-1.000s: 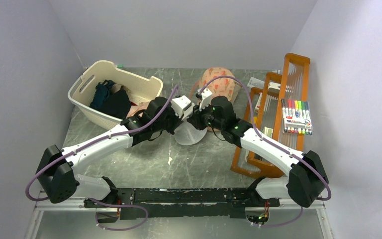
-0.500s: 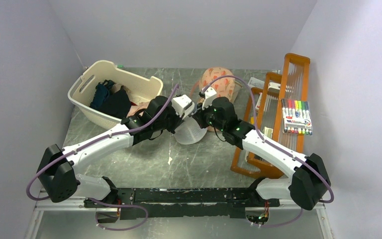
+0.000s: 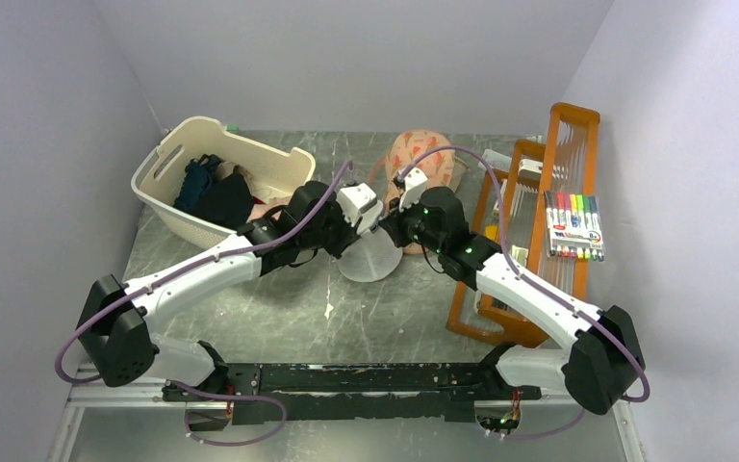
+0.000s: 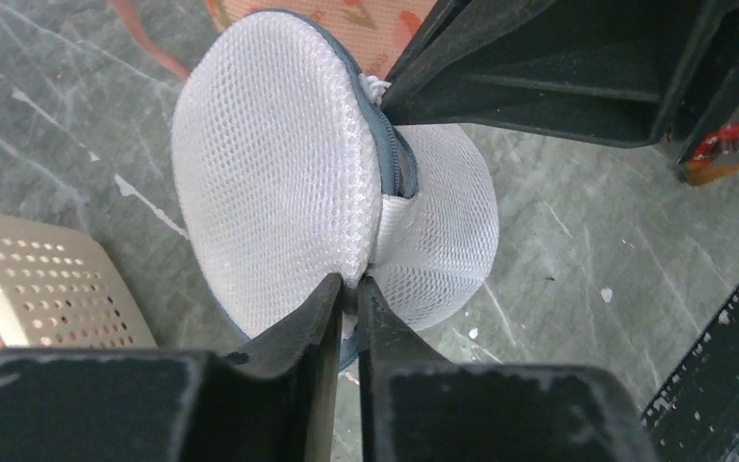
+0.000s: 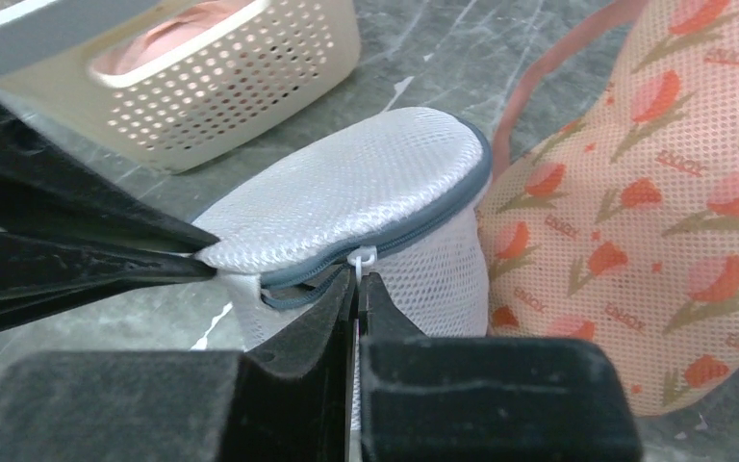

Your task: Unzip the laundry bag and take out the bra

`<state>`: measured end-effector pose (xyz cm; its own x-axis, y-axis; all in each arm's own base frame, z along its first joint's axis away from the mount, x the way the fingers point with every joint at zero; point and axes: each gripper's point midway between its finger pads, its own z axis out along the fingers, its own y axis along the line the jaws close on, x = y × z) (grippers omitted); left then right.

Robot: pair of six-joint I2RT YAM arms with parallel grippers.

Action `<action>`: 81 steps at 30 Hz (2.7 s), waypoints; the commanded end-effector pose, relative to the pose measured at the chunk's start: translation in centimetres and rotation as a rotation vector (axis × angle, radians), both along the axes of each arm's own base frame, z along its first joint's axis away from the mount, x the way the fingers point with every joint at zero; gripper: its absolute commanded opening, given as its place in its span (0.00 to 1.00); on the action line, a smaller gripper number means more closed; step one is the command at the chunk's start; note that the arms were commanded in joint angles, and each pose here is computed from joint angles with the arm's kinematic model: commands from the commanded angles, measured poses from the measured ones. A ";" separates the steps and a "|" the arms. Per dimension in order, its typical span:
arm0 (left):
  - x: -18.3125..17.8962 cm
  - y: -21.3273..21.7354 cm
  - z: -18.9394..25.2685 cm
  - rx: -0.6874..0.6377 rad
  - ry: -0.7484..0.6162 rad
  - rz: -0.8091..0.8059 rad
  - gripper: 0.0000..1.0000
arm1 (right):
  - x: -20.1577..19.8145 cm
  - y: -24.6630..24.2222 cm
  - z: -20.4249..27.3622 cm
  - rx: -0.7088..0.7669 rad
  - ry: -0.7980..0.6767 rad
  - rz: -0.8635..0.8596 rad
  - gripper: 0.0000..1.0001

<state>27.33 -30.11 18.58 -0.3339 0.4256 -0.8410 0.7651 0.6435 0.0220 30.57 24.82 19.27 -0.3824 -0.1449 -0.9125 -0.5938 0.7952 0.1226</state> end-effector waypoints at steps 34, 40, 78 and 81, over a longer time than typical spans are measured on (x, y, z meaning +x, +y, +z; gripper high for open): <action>-1.7 -1.6 5.9 -0.257 -0.052 -0.135 0.87 | -3.0 1.5 4.3 0.157 -0.042 0.116 0.00; -3.8 -2.4 8.3 -0.381 -0.080 -0.243 0.84 | -3.8 1.6 7.8 0.231 -0.108 0.144 0.00; -1.0 -1.0 5.2 -0.227 -0.061 -0.129 0.80 | -5.0 2.8 2.6 0.159 0.027 0.236 0.00; -0.9 -1.1 4.7 -0.221 -0.041 -0.124 0.75 | -5.0 2.8 2.7 0.162 0.023 0.232 0.00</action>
<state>26.68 -30.45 22.73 -0.2532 0.2764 -0.9271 0.8154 0.5766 -0.0509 25.67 27.41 22.02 -0.3894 -0.0816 -0.9175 -0.7427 0.6170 0.2603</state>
